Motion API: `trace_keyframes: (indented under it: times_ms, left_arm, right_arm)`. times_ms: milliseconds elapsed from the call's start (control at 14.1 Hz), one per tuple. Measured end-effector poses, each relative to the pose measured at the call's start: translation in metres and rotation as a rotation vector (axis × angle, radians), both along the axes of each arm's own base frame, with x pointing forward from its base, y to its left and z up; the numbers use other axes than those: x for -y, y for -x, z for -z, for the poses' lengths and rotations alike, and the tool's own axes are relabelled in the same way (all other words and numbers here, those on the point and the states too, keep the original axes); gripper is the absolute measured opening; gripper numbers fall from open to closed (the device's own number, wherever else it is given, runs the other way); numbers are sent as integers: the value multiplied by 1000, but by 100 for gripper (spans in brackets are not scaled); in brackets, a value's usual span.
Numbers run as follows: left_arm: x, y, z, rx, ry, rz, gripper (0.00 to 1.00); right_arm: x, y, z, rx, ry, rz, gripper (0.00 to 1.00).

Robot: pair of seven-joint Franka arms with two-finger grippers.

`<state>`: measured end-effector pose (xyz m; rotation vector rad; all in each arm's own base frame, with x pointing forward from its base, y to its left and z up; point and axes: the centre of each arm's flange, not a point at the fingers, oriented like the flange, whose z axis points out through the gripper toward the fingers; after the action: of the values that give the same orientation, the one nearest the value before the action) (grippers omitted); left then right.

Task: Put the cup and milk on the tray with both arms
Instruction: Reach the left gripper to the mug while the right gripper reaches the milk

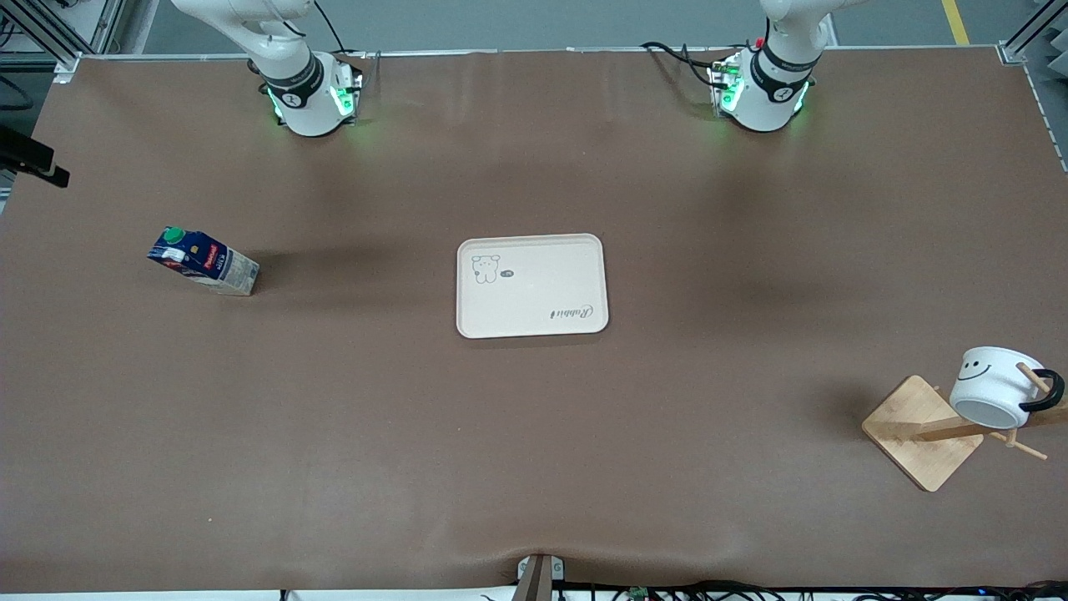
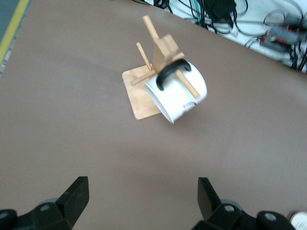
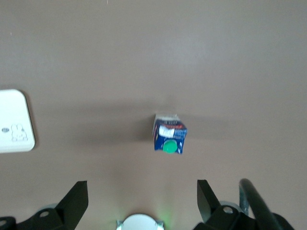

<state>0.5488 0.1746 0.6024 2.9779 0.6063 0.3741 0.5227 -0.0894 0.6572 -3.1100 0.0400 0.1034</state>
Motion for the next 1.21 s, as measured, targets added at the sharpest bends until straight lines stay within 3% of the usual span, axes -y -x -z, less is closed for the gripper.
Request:
trace_keyframes:
  times_ms: [142,284,640,995,1209]
  left_arm:
    - [-12,-2,34,52,34,-41,100]
    - [-9,-4,56,90,27,-52,100]
    - [7,-8,102,187,-30,-8,100]
    - [6,-5,143,253,-62,63,100]
    - [19,-10,160,288,-59,86,93]
  right_arm:
    - [6,-5,-1,34,6,11,100]
    - [9,-5,1,30,5,16,100]
    - [-4,-31,44,-50,6,-12,100]
    - [16,-40,70,-96,10,22,100]
    - [37,-49,100,-140,-12,60,100]
